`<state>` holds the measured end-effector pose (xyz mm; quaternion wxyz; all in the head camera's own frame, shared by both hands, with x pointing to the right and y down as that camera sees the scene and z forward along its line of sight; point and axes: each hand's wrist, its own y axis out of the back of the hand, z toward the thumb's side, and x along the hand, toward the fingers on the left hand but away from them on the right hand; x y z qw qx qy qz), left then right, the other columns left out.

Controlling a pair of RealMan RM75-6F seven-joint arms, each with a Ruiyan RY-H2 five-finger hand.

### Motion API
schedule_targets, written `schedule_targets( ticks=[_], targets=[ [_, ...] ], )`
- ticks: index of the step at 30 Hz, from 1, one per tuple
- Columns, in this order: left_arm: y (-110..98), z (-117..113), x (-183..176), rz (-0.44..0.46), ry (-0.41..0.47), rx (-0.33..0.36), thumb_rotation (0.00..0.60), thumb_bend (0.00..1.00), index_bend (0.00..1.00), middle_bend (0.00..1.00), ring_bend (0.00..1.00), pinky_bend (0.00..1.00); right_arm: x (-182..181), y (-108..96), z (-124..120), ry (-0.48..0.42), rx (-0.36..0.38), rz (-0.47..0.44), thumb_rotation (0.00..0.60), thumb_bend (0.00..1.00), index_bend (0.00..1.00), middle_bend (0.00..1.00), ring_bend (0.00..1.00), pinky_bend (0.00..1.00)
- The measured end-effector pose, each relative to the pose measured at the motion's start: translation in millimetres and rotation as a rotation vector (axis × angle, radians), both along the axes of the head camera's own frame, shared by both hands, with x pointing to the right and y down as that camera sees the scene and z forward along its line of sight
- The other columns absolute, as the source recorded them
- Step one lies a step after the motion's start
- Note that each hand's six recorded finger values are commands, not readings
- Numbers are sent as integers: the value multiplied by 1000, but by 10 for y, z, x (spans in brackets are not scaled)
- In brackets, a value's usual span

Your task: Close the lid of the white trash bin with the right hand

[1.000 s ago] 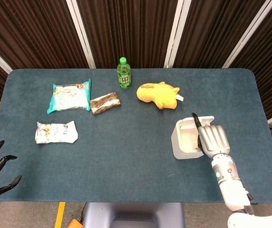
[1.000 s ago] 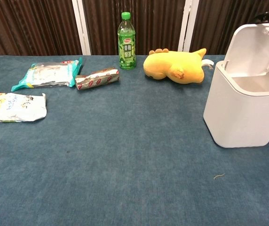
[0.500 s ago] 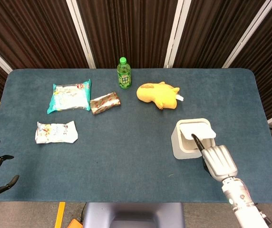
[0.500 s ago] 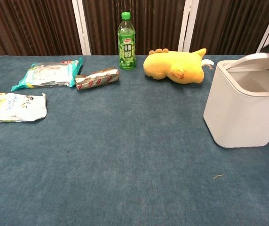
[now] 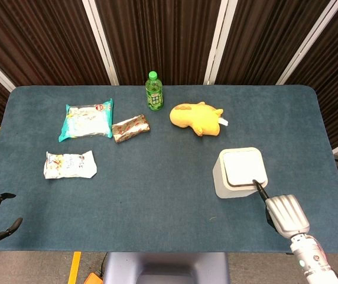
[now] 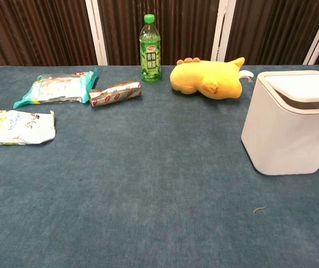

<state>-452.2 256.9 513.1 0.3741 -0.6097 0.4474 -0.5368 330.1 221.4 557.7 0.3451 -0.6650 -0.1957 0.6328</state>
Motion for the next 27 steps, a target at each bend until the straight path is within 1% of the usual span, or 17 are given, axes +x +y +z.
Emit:
schedule_targets(
  ticks=[9,24,27],
  targets=[
    [6,-11,-3,-1,7,3,600,199,364,0,0,250,142,83,153,7,-48,32,600,1000,49,833,746,748],
    [6,-18,-13,-3,11,3,600,199,366,0,0,250,142,183,331,0,-125,42,600,1000,47,833,746,750],
    [6,-17,-11,-2,10,2,600,200,363,0,0,250,126,164,319,-9,-115,45,600,1000,47,833,746,750]
  ],
)
